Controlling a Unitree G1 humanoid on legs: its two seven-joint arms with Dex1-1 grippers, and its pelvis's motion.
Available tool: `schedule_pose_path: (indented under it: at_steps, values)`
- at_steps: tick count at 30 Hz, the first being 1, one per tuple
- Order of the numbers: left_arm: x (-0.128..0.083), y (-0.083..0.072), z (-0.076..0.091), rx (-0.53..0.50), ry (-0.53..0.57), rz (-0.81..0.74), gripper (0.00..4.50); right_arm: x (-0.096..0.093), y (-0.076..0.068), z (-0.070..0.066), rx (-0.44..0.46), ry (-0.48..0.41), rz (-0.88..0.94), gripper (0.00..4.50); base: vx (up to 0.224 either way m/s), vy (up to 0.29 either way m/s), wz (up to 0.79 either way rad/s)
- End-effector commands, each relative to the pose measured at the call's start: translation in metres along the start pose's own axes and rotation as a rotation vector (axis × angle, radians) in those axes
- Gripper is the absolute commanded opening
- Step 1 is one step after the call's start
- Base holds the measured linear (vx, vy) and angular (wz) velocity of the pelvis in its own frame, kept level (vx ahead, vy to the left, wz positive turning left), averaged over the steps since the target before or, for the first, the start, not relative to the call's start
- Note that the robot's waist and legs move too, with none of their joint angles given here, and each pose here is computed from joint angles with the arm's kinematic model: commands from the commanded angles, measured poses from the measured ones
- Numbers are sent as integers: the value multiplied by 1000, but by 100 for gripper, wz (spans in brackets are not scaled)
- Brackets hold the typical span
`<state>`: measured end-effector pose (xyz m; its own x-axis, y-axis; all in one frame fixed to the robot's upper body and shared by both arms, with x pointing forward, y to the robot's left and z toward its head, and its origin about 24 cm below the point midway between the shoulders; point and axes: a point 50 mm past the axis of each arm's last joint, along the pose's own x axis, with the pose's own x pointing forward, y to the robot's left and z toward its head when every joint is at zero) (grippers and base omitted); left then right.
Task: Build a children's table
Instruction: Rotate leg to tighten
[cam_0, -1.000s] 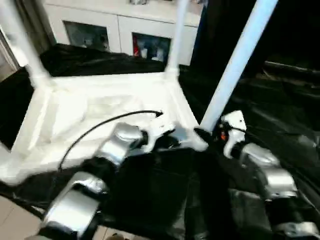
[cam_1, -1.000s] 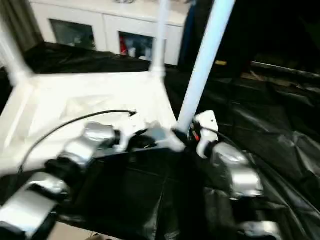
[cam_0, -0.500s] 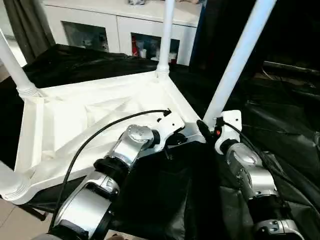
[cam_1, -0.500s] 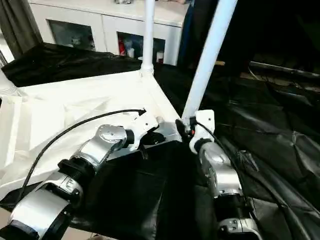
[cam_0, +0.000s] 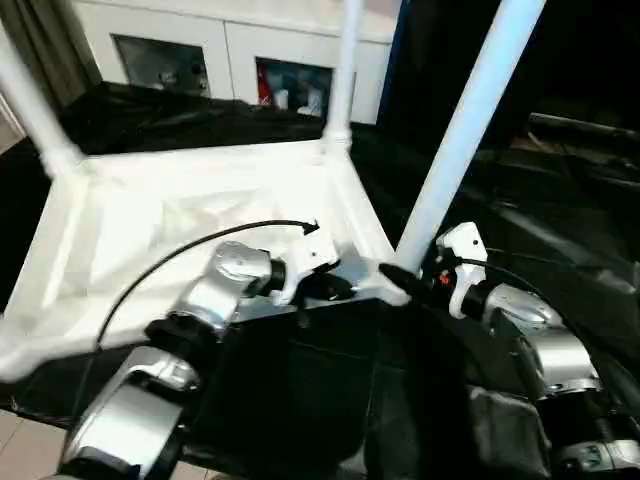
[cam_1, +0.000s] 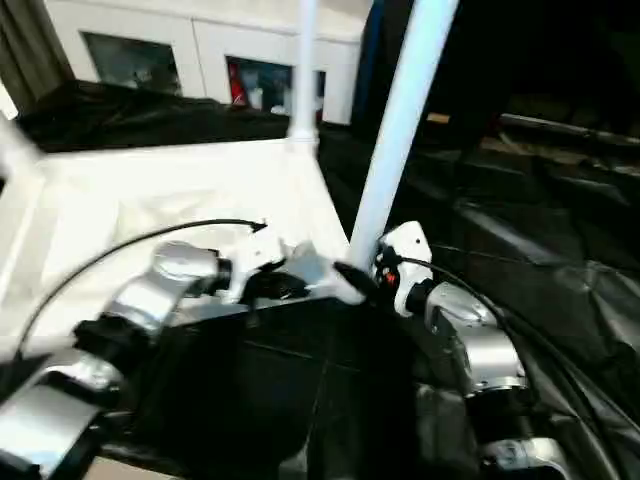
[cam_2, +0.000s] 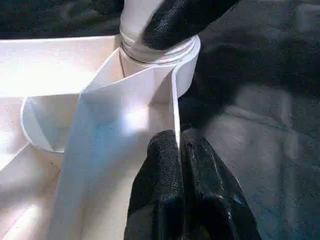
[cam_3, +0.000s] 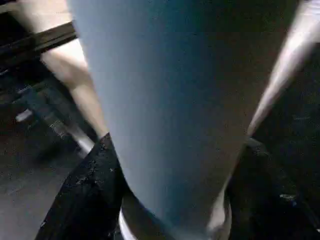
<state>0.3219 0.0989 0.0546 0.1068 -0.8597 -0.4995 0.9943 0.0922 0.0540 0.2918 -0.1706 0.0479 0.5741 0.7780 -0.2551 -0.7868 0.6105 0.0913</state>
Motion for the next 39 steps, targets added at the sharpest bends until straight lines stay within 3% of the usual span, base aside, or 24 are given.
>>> schedule_pose_path:
  at_steps: [1,6,8,13,20,24,28,33,38,39]
  values:
    - [0,-11,-8,-14,31,-109,0,-7,8,2,18,10,125,285,0,0,0]
    - [-6,-13,-11,-25,49,-148,0,-12,13,1,19,40,213,285,0,0,0]
    - [-6,-13,-11,-25,47,-146,0,-12,14,0,14,49,221,250,0,0,0]
    - [-7,-12,-9,-20,43,-142,0,-12,14,0,20,51,233,221,0,0,0]
    - [-4,-9,-6,-23,28,-82,0,-9,13,-4,51,55,201,211,0,0,0]
    - [5,3,-5,-44,39,86,0,1,4,-18,58,82,-3,204,0,0,0]
    - [26,13,3,-93,41,265,0,20,-4,-38,245,76,-374,201,-13,1,-1]
    - [44,14,13,-113,34,338,0,35,2,-43,329,76,-529,201,0,0,0]
    - [69,4,27,-95,8,295,0,57,14,-34,295,48,-564,201,0,0,0]
    - [69,3,27,-89,10,277,0,58,14,-32,292,38,-555,270,0,0,0]
